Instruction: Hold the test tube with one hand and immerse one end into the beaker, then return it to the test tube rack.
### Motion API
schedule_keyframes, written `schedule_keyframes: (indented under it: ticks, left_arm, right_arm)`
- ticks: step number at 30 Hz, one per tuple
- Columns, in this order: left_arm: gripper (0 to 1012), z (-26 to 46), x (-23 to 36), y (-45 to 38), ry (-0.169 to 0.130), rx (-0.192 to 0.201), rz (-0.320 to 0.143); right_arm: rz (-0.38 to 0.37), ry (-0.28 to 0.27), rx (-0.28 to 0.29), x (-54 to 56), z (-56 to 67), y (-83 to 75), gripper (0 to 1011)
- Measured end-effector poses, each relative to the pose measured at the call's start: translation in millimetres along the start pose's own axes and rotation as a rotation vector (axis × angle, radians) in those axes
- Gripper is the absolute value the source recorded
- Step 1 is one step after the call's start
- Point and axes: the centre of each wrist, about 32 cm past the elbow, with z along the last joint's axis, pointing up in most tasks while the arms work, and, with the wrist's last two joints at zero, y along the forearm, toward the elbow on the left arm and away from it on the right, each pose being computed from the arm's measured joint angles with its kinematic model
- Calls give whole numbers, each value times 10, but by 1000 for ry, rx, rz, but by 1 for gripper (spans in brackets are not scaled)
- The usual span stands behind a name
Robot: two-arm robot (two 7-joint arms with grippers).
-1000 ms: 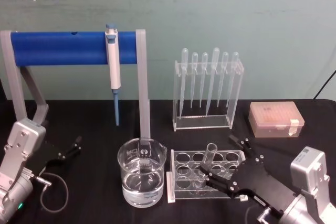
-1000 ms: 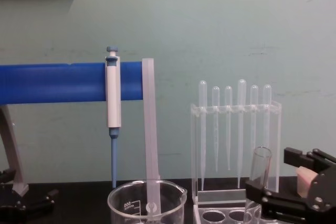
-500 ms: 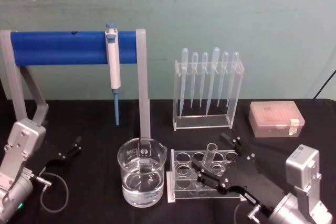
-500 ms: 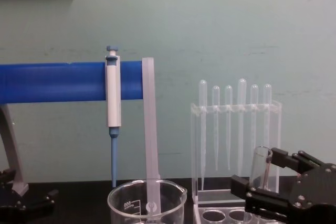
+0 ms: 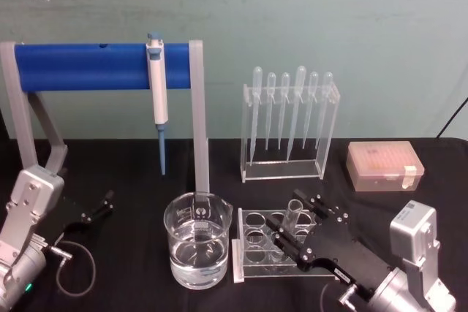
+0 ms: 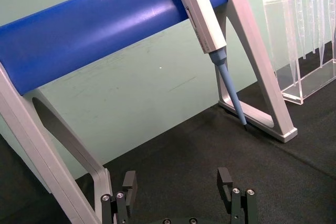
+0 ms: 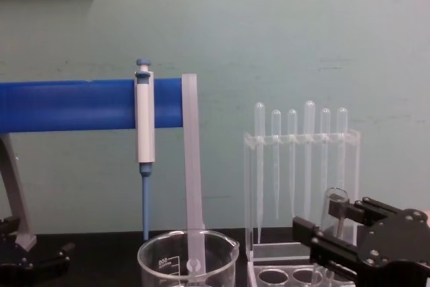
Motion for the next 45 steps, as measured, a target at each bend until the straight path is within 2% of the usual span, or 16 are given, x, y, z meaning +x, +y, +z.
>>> schedule_keyframes:
  ticks: [2, 6, 9, 10, 12, 13, 21, 25, 31, 32, 33, 35, 37, 39, 41, 45]
  left_arm:
    - [1000, 0, 0, 0, 0, 0, 0]
    - [1000, 0, 0, 0, 0, 0, 0]
    - [1000, 0, 0, 0, 0, 0, 0]
    - [1000, 0, 0, 0, 0, 0, 0]
    - [1000, 0, 0, 0, 0, 0, 0]
    - [1000, 0, 0, 0, 0, 0, 0]
    - [1000, 0, 0, 0, 0, 0, 0]
    - [1000, 0, 0, 0, 0, 0, 0]
    - [1000, 0, 0, 0, 0, 0, 0]
    - [1000, 0, 0, 0, 0, 0, 0]
    - [1000, 0, 0, 0, 0, 0, 0]
    - [1000, 0, 0, 0, 0, 0, 0]
    - [1000, 0, 0, 0, 0, 0, 0]
    - [1000, 0, 0, 0, 0, 0, 0]
    - [1000, 0, 0, 0, 0, 0, 0]
    - [1000, 0, 0, 0, 0, 0, 0]
  right_arm:
    - [-2, 1, 1, 0, 5, -4, 624]
    - [-8, 1, 4, -1, 38, -27, 457]
    - [-14, 1, 8, -2, 66, -51, 396]
    - [-15, 1, 8, -2, 70, -57, 335]
    - [-17, 1, 9, 0, 75, -64, 302]
    - [-17, 2, 9, 2, 76, -70, 242]
    - [-17, 5, 14, 8, 101, -73, 226]
    - [-20, 2, 25, 25, 171, -63, 227]
    - [-21, -10, 26, 92, 401, -38, 227]
    - [-22, -15, 16, 122, 478, -31, 226]
    - [-22, -15, 16, 122, 478, -31, 226]
    - [-18, -18, -14, 182, 630, -8, 226]
    - [-16, -16, -30, 218, 709, 10, 226]
    - [-13, -8, -47, 278, 824, 46, 227]
    - [-11, -2, -58, 307, 879, 64, 226]
    - [1, 43, -93, 396, 1054, 115, 226]
